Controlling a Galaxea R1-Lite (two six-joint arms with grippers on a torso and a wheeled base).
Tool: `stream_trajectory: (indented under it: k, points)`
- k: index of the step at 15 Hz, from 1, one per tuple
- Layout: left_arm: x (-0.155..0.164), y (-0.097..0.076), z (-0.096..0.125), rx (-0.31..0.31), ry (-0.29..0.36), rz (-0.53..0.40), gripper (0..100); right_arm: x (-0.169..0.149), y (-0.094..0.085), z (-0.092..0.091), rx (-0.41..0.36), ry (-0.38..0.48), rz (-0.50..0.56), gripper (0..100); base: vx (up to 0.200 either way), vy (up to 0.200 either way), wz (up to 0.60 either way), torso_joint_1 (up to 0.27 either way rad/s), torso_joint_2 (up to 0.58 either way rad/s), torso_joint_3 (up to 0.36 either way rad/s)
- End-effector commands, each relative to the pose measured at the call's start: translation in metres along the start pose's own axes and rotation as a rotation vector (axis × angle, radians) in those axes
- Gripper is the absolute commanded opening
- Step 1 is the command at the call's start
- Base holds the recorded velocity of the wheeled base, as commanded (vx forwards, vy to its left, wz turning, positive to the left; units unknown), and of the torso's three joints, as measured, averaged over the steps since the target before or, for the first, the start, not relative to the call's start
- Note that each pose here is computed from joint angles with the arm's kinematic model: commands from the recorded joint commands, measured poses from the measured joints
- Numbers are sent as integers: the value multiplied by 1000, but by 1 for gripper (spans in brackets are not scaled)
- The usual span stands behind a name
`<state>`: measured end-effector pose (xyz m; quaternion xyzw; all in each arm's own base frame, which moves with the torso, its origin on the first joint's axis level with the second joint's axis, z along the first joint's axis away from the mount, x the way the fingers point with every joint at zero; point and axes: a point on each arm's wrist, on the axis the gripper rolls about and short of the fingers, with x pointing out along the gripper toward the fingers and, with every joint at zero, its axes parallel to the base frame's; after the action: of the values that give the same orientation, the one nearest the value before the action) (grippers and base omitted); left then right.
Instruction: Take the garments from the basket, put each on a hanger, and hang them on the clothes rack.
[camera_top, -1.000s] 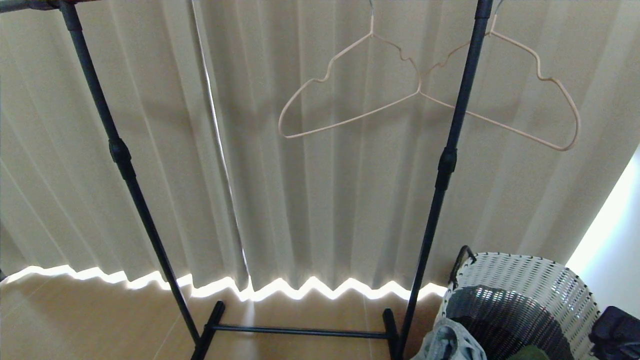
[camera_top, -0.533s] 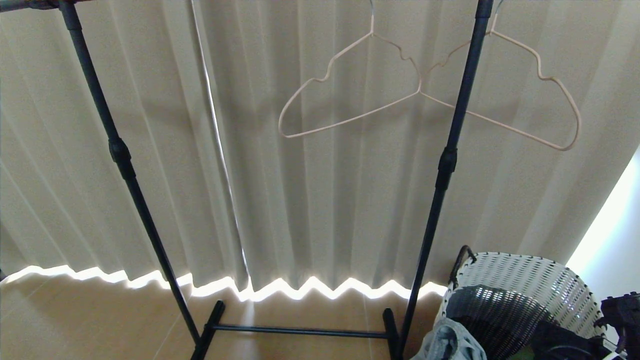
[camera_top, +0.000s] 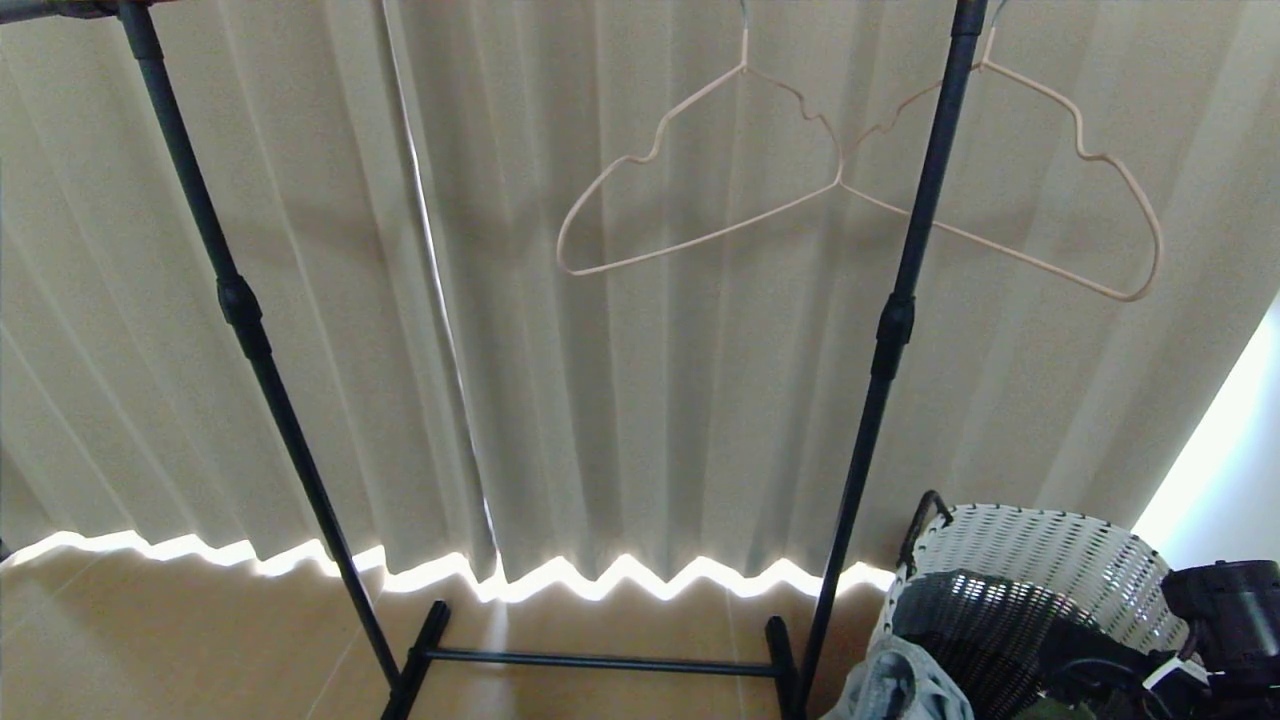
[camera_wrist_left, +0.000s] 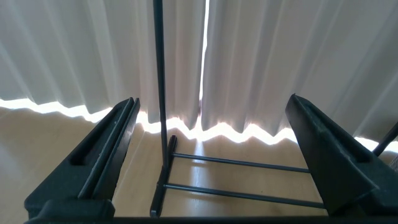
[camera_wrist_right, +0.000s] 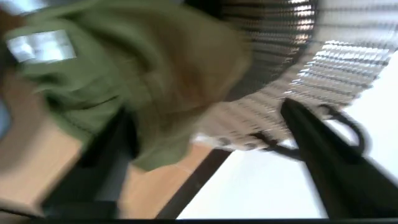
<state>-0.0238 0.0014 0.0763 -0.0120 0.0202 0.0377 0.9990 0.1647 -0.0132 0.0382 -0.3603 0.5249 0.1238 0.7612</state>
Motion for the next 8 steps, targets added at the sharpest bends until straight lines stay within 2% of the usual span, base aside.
stream_trajectory:
  k: [1,5,8]
  points:
    - [0,0,0,-1,0,0,100,4,-3,0,12,2,-7,0,0,0,0,0,0,0]
    - [0,0,0,-1,0,0,100,4,1,-3,18,-27,-32,0,0,0,0,0,0,0]
    - [0,0,0,-1,0,0,100,-12,10,-15,51,-145,-136,0,0,0,0,0,0,0]
